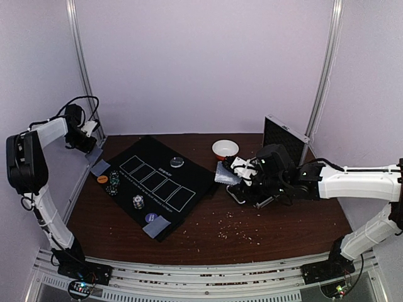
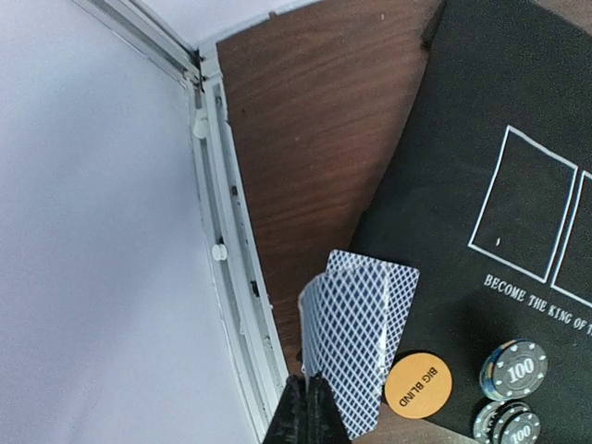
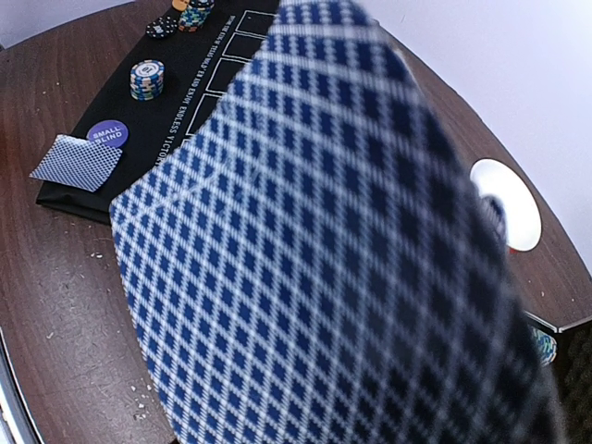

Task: Distribute texas hold em gaming equipment
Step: Distribute the poker card in the big blind area.

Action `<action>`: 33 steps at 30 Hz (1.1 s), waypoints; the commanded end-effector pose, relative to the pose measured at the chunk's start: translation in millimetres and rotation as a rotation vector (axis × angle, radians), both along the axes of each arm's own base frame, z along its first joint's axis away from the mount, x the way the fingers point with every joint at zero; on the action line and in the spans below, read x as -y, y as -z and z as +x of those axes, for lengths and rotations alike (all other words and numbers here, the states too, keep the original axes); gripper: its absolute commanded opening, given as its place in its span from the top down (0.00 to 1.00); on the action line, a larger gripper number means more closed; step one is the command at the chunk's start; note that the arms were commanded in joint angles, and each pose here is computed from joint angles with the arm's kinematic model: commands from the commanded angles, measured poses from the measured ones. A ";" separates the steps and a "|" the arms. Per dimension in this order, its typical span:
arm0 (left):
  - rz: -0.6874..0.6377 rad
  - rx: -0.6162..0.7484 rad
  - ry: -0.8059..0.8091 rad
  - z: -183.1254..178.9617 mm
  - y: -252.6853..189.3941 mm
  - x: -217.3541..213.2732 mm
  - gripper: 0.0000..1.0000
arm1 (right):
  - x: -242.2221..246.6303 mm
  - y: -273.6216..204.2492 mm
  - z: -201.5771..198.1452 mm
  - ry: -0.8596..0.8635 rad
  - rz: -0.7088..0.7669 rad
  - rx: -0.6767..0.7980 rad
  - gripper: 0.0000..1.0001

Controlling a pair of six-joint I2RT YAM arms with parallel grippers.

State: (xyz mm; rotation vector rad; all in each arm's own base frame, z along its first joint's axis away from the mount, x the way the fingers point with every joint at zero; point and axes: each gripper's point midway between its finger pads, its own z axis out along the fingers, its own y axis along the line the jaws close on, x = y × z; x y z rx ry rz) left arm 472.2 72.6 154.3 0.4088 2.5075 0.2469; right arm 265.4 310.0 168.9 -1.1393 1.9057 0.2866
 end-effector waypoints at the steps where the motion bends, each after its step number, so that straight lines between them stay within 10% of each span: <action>1: 0.001 -0.013 0.128 13.2 14.7 10.2 1.00 | -3.8 -18.6 2.9 -0.004 0.052 0.028 0.59; 26: 0.092 -0.131 0.123 25.2 80.3 -8.7 1.00 | -3.4 -10.7 6.7 0.001 0.013 0.015 0.58; 33: 0.120 -0.123 0.070 30.1 79.1 -17.7 0.84 | -4.0 -8.9 6.6 -0.002 0.006 0.010 0.58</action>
